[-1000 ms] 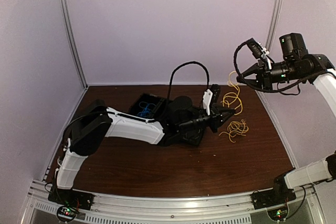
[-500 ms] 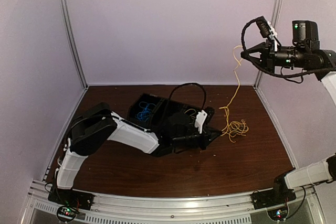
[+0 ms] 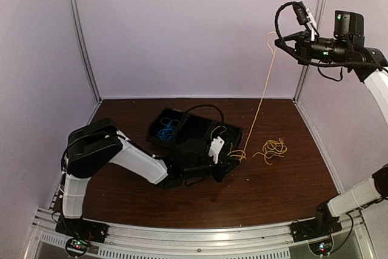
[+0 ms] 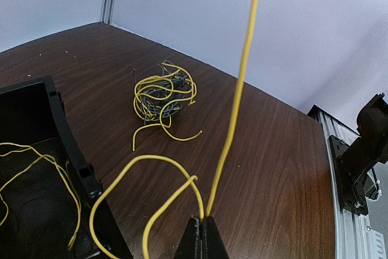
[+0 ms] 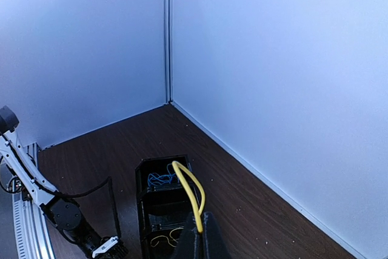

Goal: Untangle the cables

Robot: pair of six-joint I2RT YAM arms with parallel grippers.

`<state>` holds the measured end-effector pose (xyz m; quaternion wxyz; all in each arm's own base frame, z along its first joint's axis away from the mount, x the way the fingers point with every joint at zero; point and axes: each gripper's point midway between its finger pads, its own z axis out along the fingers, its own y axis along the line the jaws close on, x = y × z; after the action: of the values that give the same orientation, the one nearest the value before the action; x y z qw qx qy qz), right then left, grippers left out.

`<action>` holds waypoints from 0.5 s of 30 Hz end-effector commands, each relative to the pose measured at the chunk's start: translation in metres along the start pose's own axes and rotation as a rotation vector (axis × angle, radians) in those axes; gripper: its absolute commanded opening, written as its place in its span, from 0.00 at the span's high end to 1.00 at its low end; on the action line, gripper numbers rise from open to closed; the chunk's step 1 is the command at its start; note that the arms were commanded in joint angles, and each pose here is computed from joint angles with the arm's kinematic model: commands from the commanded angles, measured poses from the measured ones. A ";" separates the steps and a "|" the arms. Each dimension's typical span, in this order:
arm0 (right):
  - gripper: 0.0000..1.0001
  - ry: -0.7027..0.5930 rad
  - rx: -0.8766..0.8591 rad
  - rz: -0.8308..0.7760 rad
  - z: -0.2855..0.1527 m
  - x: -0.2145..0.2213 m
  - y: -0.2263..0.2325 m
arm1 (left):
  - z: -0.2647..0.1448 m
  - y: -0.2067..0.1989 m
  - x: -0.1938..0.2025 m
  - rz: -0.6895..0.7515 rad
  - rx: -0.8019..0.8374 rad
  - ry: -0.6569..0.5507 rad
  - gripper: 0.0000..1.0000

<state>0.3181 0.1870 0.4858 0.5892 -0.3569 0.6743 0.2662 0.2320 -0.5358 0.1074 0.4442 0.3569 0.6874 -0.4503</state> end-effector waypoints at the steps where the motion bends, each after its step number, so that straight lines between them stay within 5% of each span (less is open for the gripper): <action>1: 1.00 -0.134 0.064 -0.080 -0.014 -0.054 -0.007 | -0.014 -0.004 -0.016 0.031 -0.012 -0.042 1.00; 9: 1.00 -0.004 -0.032 0.041 0.042 0.023 -0.022 | -0.034 -0.003 -0.090 0.079 -0.096 -0.173 1.00; 15: 1.00 0.120 -0.081 0.108 0.084 0.086 -0.029 | -0.027 0.036 -0.118 -0.099 -0.158 -0.178 1.00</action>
<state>0.3765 0.2075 0.4205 0.5441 -0.3473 0.7059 0.2916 0.2599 -0.5210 0.1982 0.5140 0.3103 0.6677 -0.4400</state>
